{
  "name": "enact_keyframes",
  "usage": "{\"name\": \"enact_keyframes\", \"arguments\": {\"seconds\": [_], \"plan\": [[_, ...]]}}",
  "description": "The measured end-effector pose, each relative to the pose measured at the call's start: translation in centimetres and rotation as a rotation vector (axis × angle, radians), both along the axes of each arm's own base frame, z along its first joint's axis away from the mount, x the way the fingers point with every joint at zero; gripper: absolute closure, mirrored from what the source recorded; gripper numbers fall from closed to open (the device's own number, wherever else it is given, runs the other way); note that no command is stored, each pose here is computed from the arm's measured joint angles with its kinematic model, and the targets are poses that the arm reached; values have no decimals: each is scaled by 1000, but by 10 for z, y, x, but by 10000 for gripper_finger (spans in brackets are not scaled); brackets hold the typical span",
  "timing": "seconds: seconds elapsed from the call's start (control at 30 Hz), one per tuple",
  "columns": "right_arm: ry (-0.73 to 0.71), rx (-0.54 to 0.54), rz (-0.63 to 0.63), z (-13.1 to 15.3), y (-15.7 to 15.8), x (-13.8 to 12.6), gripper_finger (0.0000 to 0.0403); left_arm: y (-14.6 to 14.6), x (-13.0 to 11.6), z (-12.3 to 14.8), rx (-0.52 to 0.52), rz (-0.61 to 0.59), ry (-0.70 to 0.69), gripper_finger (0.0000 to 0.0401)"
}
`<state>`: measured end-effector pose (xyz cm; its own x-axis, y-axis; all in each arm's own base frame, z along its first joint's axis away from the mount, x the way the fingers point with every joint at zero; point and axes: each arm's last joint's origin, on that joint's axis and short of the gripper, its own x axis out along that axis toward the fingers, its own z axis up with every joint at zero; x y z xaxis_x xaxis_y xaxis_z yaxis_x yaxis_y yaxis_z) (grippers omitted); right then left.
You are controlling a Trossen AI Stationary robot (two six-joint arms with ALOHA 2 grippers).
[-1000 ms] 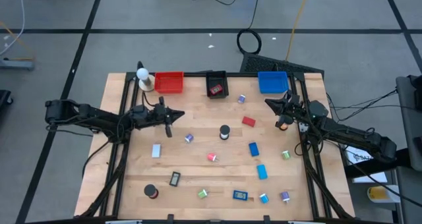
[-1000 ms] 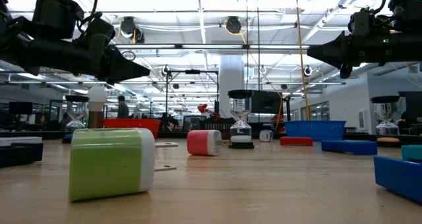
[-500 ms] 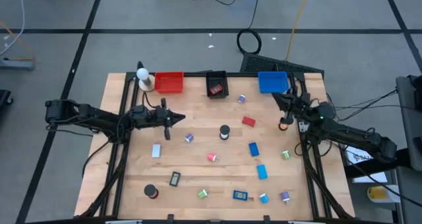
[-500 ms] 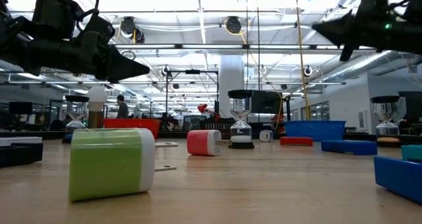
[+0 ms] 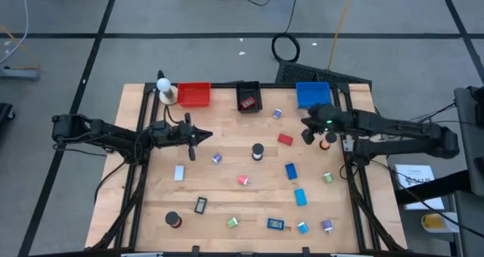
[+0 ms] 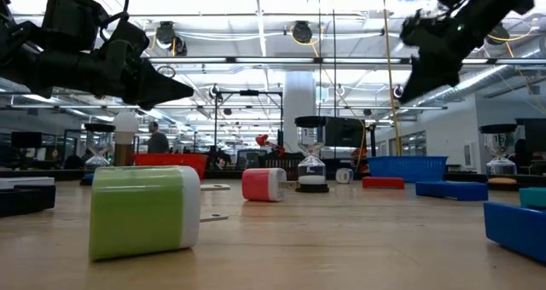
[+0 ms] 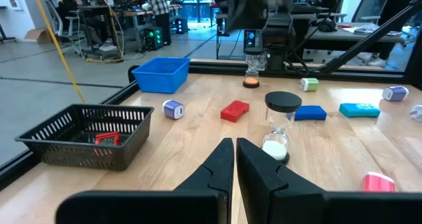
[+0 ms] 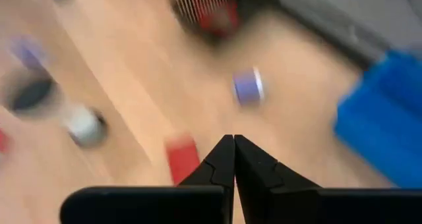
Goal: Pick & Place Office items
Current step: Put the orange hourglass into the blue bin
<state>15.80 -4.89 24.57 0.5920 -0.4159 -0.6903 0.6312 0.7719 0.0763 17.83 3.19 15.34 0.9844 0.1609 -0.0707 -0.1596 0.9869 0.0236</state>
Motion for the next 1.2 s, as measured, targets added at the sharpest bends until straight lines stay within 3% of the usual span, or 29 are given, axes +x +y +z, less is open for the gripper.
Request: {"name": "enact_keyframes", "arguments": {"seconds": [0.23, 0.43, 0.67, 0.87, 1.03, 1.2], "plan": [[293, 161, -194, 9, 9, -10, 389, 0, 0, -1, -10, -7, 6, 375], [420, 244, -325, 21, 15, -34, 326, 0, 0, -2, -16, -8, 22, 375], [462, 331, -275, 20, 18, -36, 213, 0, 0, -3, -36, -6, 23, 375], [531, 327, -256, 16, 18, -34, 129, 0, 0, -3, -40, -6, 28, 375], [594, 343, -246, -1, 18, -35, 97, -1, 0, -5, -43, -6, 47, 375], [649, 351, -240, -21, 19, -39, 97, -1, 0, -5, -43, -6, 46, 375]]}}
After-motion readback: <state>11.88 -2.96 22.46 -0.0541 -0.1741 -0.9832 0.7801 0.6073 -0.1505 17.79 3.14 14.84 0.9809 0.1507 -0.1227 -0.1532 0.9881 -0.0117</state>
